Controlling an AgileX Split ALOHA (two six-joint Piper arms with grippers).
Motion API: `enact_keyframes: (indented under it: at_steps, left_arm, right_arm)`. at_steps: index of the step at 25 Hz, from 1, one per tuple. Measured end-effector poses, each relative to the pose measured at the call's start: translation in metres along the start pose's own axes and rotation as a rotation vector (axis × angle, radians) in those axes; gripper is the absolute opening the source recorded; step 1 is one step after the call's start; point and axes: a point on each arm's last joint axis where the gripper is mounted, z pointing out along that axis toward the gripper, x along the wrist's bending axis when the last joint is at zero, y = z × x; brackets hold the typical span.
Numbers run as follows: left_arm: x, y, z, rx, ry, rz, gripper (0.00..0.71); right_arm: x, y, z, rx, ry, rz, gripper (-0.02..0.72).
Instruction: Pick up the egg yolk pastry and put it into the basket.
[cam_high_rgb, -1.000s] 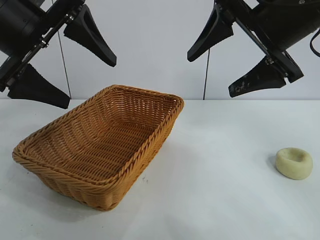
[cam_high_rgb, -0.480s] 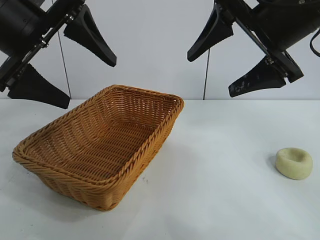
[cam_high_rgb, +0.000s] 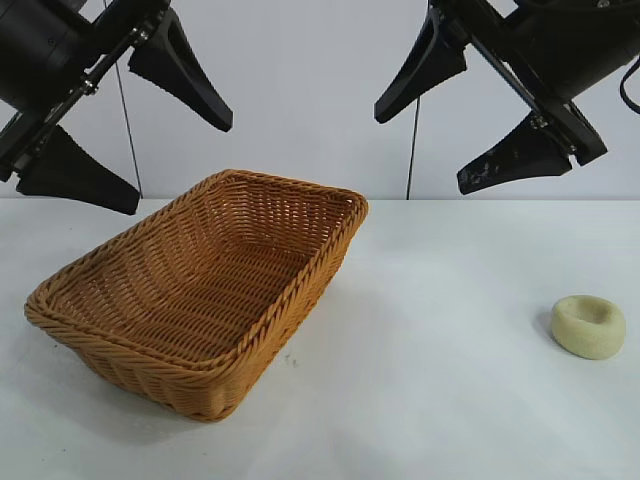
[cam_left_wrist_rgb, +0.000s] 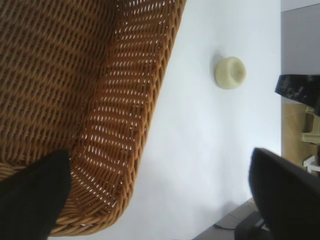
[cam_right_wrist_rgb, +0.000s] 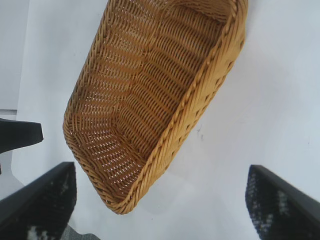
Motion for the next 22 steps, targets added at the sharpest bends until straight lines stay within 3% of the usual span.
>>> enact_keyframes:
  at_steps: [8, 13, 22]
  left_arm:
    - [0.000, 0.000, -0.001, -0.003, 0.000, -0.040, 0.694]
    - [-0.008, -0.006, -0.020, -0.041, -0.001, -0.047, 0.694]
    - [0.007, -0.067, -0.050, -0.052, 0.045, -0.185, 0.694]
  right_arm:
    - [0.000, 0.000, 0.000, 0.000, 0.000, 0.000, 0.656]
    - [0.000, 0.000, 0.000, 0.000, 0.000, 0.000, 0.656]
    - [0.000, 0.001, 0.000, -0.009, -0.003, -0.001, 0.656]
